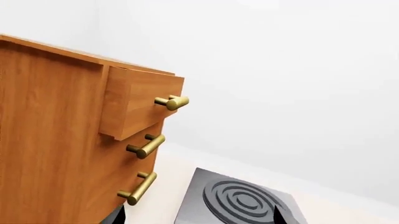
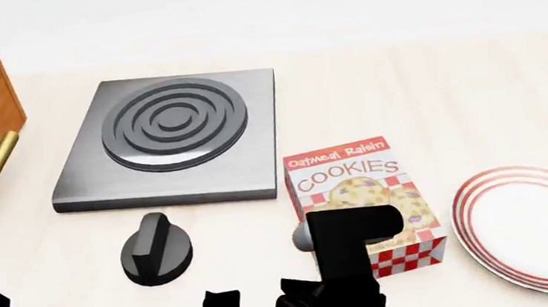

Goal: Pick the akita bowl from table center and place it on the plate.

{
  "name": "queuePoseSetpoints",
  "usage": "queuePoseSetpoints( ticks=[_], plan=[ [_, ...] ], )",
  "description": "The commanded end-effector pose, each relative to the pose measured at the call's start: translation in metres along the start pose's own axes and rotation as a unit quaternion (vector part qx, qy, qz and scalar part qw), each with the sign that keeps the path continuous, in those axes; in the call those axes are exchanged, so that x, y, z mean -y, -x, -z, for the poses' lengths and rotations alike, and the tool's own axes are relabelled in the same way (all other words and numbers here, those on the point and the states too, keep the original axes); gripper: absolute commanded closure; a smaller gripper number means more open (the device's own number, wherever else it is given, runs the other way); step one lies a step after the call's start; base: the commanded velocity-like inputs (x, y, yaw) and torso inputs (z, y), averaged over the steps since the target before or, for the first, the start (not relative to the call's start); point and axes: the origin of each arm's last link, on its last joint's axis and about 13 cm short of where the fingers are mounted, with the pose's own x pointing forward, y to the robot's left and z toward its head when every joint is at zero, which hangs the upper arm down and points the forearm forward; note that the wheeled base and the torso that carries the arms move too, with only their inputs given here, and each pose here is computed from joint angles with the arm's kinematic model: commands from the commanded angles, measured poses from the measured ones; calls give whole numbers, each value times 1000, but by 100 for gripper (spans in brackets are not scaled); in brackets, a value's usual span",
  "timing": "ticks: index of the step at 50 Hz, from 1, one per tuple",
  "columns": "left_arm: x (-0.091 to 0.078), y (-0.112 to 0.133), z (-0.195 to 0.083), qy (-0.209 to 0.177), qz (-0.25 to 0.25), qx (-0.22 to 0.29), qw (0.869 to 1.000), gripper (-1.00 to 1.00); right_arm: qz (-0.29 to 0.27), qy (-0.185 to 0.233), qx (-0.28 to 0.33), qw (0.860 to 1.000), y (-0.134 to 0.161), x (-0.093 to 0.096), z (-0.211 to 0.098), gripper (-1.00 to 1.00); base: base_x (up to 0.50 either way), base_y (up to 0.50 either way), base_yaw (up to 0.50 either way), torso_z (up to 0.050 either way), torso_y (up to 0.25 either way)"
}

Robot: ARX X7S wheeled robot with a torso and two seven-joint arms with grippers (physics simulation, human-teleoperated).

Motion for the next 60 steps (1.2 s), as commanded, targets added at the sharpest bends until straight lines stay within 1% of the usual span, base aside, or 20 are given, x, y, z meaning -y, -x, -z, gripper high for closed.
queuePoseSetpoints(
  ticks=[1, 2, 10, 24, 35, 48, 60],
  plan=[
    [2, 1, -1, 4, 0, 0, 1000, -100, -4, 8, -48, 999, -8, -1, 1, -100, 0, 0, 0, 0, 0],
    [3, 3, -2, 9, 5, -1, 1000, -100, -31, 32, -106, 993, -19, -6, 9, -100, 0, 0, 0, 0, 0],
    [5, 3, 0, 8, 10, -2, 1000, -100, -35, 35, -109, 993, -18, -8, 10, -100, 0, 0, 0, 0, 0],
    [5, 3, -2, 10, 10, -1, 1000, -100, -30, 41, -99, 994, -28, -4, 0, -100, 0, 0, 0, 0, 0],
    [5, 4, -2, 10, 12, -1, 1000, -100, -21, 38, -96, 994, -33, 1, -3, -100, 0, 0, 0, 0, 0],
    [6, 6, -3, 12, 15, -2, 1000, -100, -3, 44, -123, 991, -43, 4, -1, -100, 0, 0, 0, 0, 0],
    [7, 7, -2, 13, 16, -3, 1000, -100, 1, 51, -130, 990, -49, 6, -4, -100, 0, 0, 0, 0, 0]
  ],
)
